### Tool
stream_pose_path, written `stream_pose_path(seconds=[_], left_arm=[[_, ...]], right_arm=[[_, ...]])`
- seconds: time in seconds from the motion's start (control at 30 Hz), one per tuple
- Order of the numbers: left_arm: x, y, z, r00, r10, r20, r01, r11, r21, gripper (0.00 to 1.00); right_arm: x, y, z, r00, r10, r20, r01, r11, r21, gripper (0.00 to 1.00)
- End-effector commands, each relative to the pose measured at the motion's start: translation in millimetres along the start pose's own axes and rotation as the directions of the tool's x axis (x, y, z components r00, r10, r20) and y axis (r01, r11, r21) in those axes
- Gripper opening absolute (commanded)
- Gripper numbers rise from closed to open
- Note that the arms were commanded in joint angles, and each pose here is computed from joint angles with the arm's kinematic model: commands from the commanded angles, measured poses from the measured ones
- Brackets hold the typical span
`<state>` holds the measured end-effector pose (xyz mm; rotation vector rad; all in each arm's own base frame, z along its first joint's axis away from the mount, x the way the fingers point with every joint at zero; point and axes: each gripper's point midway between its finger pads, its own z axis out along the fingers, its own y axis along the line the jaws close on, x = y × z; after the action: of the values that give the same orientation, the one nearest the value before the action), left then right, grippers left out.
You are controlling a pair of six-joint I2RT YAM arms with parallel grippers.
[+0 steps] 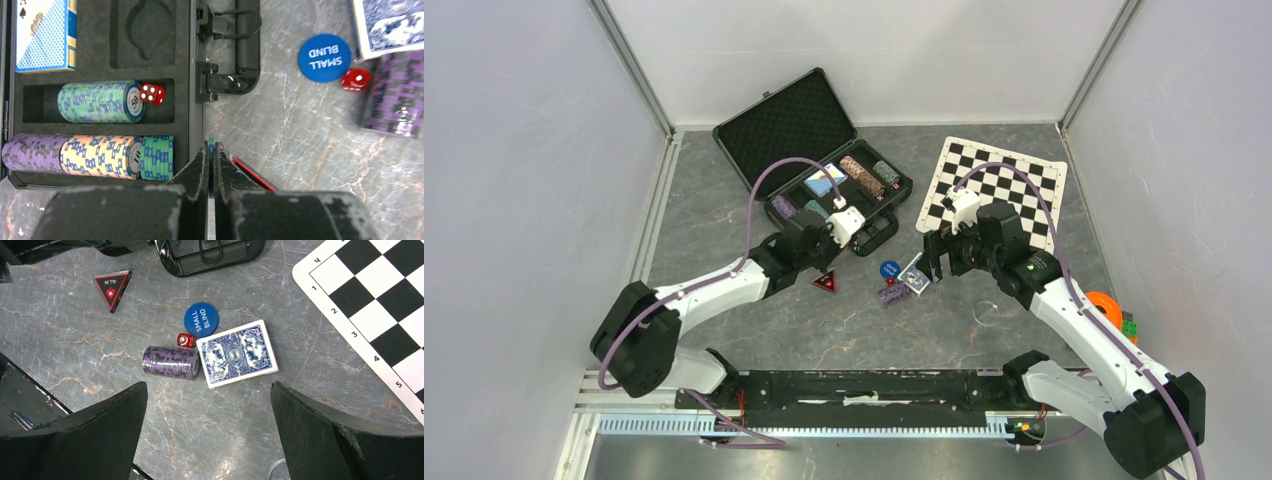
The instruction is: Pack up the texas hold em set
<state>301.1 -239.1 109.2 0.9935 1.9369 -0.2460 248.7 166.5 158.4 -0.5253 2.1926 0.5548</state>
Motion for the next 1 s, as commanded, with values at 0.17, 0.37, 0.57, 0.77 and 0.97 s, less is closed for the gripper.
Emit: stream_pose_path(seconds=[0.17, 0.37, 0.57, 0.77, 0.97], left_arm=[[-10, 26, 14, 0.996, 0.084, 0.014, -0.081, 0.989, -0.122, 0.02], [-9, 39, 13, 0.998, 0.066, 0.023, -0.061, 0.98, -0.191, 0.02], [1, 45, 13, 0.998, 0.064, -0.001, -0.063, 0.977, -0.202, 0.02], [4, 46, 14, 0.999, 0.049, -0.005, -0.049, 0.98, -0.194, 0.02], [-10, 38, 11, 0.997, 0.034, 0.072, -0.024, 0.989, -0.146, 0.02]], right_arm=[[-8, 2, -2, 1.0, -0.006, 0.028, 0.006, 1.0, -0.006, 0.98], [-6, 2, -1, 1.0, -0.006, 0.022, 0.006, 1.0, -0.006, 0.98], [-4, 1, 0, 1.0, -0.005, 0.019, 0.005, 1.0, -0.005, 0.98], [-3, 2, 1, 1.0, -0.001, 0.019, 0.001, 1.0, -0.009, 0.98], [-3, 2, 1, 1.0, 0.0, 0.022, 0.001, 1.0, -0.012, 0.98]])
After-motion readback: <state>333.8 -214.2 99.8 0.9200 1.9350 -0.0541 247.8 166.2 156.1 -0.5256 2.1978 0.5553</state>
